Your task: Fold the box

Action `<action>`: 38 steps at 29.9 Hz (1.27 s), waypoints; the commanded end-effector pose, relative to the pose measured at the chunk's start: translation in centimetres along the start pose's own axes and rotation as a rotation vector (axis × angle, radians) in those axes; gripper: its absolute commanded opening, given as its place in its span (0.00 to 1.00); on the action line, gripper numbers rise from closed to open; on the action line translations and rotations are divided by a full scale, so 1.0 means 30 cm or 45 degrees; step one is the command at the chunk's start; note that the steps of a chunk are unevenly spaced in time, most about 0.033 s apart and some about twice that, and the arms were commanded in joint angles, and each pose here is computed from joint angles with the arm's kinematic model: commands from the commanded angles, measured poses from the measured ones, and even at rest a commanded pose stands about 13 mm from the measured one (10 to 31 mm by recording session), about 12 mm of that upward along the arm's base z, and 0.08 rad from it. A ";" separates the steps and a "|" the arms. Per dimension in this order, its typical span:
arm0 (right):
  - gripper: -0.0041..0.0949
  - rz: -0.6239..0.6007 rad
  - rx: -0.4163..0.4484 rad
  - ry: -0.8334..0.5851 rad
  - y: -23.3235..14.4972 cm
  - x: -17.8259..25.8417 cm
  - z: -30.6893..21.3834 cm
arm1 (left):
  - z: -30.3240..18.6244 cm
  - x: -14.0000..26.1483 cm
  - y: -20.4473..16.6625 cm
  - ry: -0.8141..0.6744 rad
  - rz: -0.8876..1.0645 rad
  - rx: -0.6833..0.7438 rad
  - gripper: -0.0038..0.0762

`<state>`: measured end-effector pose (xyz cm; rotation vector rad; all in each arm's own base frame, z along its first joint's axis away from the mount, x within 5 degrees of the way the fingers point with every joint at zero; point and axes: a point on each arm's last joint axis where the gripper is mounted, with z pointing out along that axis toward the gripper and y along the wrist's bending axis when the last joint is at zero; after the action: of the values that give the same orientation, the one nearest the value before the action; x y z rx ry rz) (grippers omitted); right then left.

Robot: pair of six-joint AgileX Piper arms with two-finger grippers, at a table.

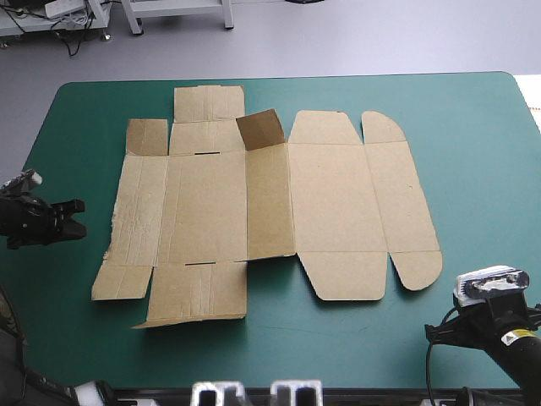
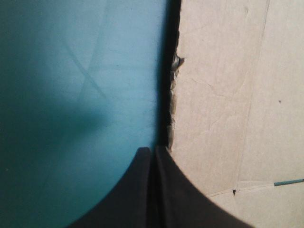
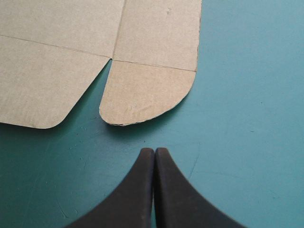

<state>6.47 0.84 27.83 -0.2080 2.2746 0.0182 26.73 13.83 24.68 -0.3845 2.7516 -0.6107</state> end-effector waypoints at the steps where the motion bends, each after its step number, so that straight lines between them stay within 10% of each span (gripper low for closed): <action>1: 0.02 -0.002 0.023 -0.089 -0.006 -0.034 -0.013 | -0.036 -0.020 -0.030 -0.057 0.066 0.053 0.06; 9: 0.02 -0.012 0.024 -0.085 -0.007 -0.034 -0.012 | -0.036 -0.026 -0.024 -0.074 0.093 0.032 0.09; 19: 0.02 -0.012 0.024 -0.085 -0.007 -0.034 -0.012 | 0.042 -0.023 -0.007 0.091 0.028 0.229 0.45; 38: 0.02 -0.005 0.022 -0.086 -0.006 -0.034 -0.012 | 0.203 -0.044 0.024 0.236 -0.034 0.348 0.45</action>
<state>6.49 0.83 27.85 -0.2143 2.2709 0.0132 29.65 14.06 18.78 -0.3931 2.7695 -0.9629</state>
